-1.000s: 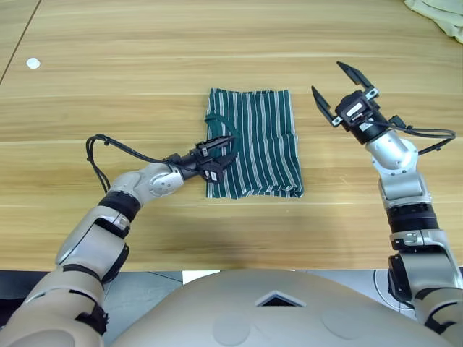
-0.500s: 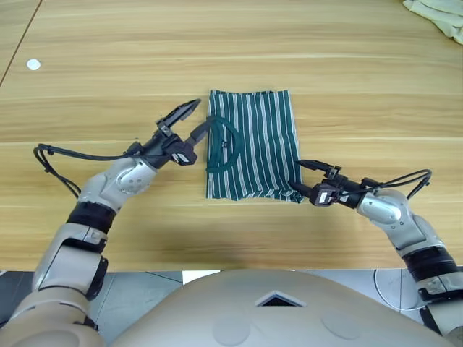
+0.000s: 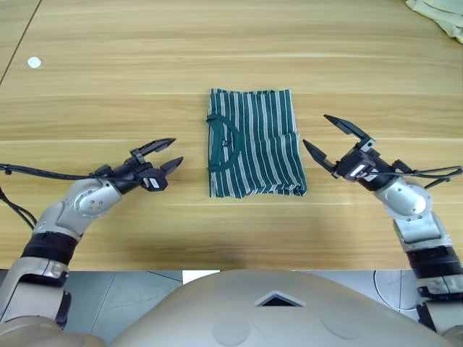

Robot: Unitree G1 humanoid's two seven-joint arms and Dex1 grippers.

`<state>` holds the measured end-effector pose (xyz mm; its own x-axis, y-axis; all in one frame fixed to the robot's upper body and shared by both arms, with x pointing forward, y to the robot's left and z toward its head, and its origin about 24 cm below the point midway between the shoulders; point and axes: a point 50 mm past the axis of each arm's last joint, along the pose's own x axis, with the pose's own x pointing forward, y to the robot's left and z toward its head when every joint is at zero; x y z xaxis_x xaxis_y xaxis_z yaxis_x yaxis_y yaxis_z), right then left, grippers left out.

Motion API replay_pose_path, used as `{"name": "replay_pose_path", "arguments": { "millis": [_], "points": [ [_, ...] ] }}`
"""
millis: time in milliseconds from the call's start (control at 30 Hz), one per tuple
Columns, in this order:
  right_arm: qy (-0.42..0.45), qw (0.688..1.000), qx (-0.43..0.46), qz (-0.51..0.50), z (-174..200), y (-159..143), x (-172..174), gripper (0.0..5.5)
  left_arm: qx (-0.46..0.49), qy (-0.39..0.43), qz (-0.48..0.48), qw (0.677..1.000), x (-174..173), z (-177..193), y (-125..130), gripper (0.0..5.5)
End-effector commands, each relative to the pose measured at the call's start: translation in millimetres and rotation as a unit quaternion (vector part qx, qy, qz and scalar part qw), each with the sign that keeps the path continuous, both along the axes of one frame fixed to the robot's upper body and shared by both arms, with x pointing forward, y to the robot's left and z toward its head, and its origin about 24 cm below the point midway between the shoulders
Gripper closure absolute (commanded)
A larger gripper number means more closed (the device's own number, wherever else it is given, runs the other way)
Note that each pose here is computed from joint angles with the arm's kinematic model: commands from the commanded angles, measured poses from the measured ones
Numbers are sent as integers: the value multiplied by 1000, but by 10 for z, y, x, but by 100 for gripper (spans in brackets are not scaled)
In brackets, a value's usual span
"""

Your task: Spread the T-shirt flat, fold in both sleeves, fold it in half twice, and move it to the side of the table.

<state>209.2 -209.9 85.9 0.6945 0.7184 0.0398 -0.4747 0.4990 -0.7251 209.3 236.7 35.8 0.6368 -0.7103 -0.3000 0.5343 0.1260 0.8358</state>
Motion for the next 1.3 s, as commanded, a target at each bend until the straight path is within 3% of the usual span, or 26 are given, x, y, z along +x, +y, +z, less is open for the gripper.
{"name": "replay_pose_path", "arguments": {
  "millis": [33,133,233,433,800,967,1300],
  "points": [
    [0,996,-84,-14,91,-232,21,252,35,68,-49,996,-175,-97,-59,289],
    [80,964,-254,-14,-308,-511,-126,250,64,115,-101,986,-315,-214,-183,255],
    [139,937,-319,-1,-565,-633,-312,250,79,140,-135,978,-357,-343,-317,214],
    [173,926,-333,49,-697,-552,-460,250,103,118,-164,974,-200,-474,-509,136],
    [175,922,-324,124,-761,-288,-505,250,131,138,-233,954,-366,-574,-524,136],
    [164,922,-322,139,-742,-223,-435,250,136,156,-254,945,-450,-627,-534,226],
    [158,920,-322,160,-786,-141,-378,250,142,156,-243,947,-305,-764,-630,406]
  ]
}}
